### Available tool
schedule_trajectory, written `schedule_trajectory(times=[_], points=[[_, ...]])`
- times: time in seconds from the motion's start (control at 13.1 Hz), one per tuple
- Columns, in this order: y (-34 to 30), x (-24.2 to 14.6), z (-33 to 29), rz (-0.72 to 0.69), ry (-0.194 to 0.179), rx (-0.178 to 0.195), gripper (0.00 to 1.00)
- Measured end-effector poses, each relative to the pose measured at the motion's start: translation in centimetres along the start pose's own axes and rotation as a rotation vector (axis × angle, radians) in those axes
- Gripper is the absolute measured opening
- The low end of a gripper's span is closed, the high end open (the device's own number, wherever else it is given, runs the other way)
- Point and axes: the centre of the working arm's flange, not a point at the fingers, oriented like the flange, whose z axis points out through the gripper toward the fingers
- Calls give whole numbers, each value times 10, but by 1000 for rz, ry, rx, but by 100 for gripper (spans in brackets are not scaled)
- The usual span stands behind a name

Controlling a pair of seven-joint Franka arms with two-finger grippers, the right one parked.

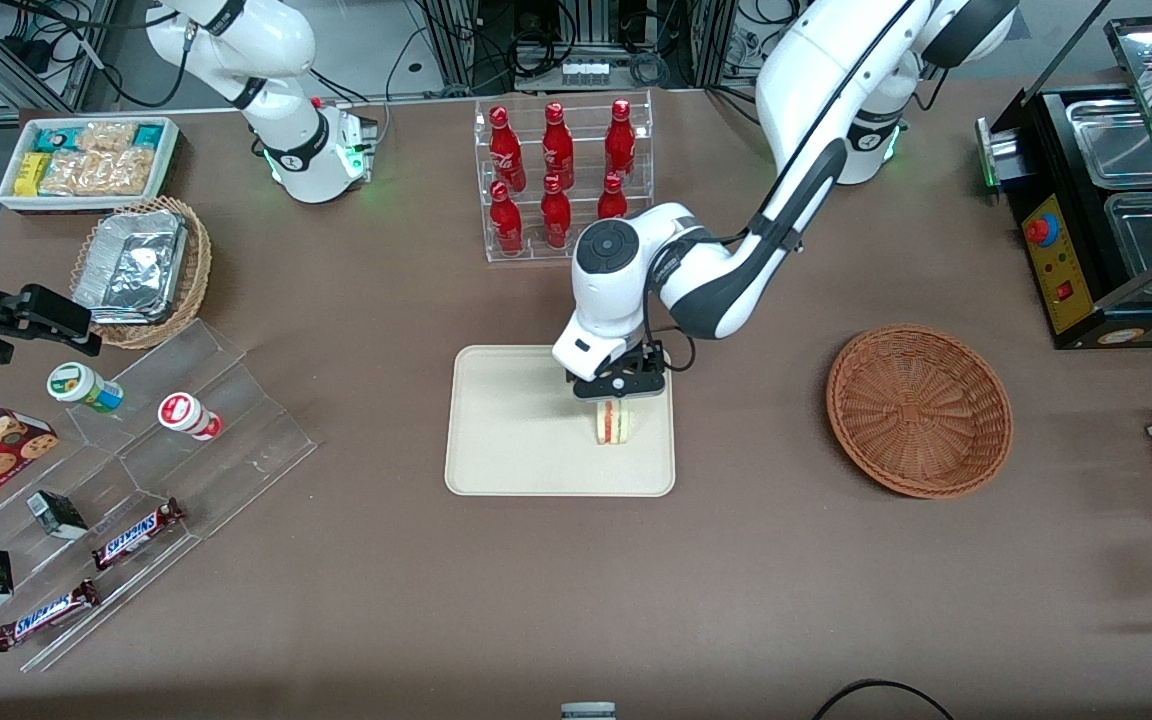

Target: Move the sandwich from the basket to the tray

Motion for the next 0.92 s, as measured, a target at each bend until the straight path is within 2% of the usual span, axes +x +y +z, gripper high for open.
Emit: schedule_trajectory(times=[0.08,0.31,0.61,0.92], points=[[-6,8,-18,-29,-5,13,100],[-29,34,-71,-105,1,19,100],[-87,71,-129,-212,-5,45,100],[-162,109,-169,-199,-33,52,100]])
